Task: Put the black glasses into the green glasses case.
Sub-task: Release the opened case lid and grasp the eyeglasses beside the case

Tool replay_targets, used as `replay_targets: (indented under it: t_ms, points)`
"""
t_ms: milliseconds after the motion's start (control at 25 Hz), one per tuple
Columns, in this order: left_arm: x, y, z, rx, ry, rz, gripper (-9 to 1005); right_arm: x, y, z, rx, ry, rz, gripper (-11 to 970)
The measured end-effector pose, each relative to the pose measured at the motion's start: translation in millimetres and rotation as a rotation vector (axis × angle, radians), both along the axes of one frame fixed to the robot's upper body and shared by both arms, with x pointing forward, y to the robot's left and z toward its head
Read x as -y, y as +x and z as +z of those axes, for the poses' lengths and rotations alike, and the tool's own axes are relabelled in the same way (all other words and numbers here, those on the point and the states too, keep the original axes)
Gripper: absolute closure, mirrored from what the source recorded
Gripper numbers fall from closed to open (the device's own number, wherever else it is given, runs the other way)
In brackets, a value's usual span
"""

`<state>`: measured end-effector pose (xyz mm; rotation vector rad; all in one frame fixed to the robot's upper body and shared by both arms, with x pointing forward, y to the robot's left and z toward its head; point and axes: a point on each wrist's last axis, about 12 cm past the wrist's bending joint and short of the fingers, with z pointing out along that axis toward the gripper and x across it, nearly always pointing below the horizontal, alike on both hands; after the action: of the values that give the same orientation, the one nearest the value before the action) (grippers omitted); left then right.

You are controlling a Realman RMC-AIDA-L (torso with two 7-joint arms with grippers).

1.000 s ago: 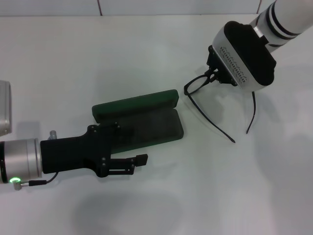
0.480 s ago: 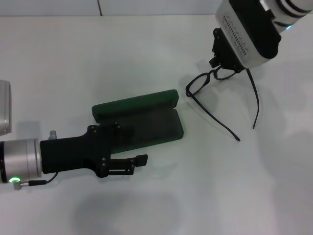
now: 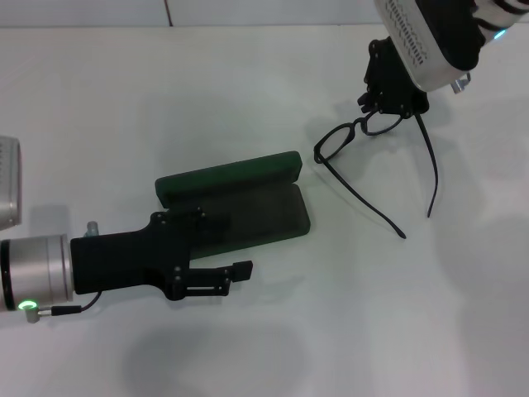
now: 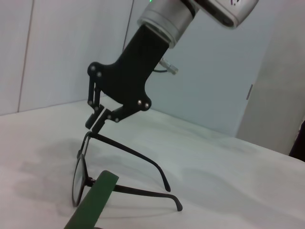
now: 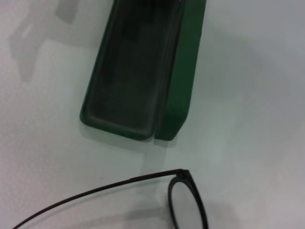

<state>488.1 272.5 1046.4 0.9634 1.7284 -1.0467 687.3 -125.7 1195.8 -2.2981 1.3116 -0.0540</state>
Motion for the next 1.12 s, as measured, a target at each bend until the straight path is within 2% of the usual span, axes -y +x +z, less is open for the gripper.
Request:
replay_targets:
  t_ms: [80,320,520,800,960,1040,1120]
  points:
    - [-0.4,-0.9,-0.6,-0.002,0.0,0.001,132,-1.3,1.2,3.6,0.004,-0.001,0.004,950]
    - [0.3,-4.6,-3.4,-0.013,-0.003,-0.005,132,-9.7,3.3,9.6,0.023,0.007,-0.001,851]
    - [1.0,-5.3,-3.9,-0.017,-0.001,-0.012,132,-15.8,0.4,4.0,0.015,-0.028,-0.011,629]
    - [1.6,-7.3,-5.6,-0.021,-0.001,-0.016,132,-21.9,-2.6,-1.5,-0.001,-0.08,-0.011,499]
    - [1.9,-8.0,-6.2,-0.023,-0.003,-0.017,132,-25.4,-4.3,-11.8,0.029,-0.103,-0.001,424]
    - [2.4,-8.3,-6.4,-0.023,-0.001,-0.021,132,-25.5,-5.2,-17.5,0.039,-0.122,0.003,214]
    - [2.9,-8.5,-6.7,-0.023,0.001,-0.026,132,-24.9,-6.0,-21.8,0.042,-0.133,0.005,217]
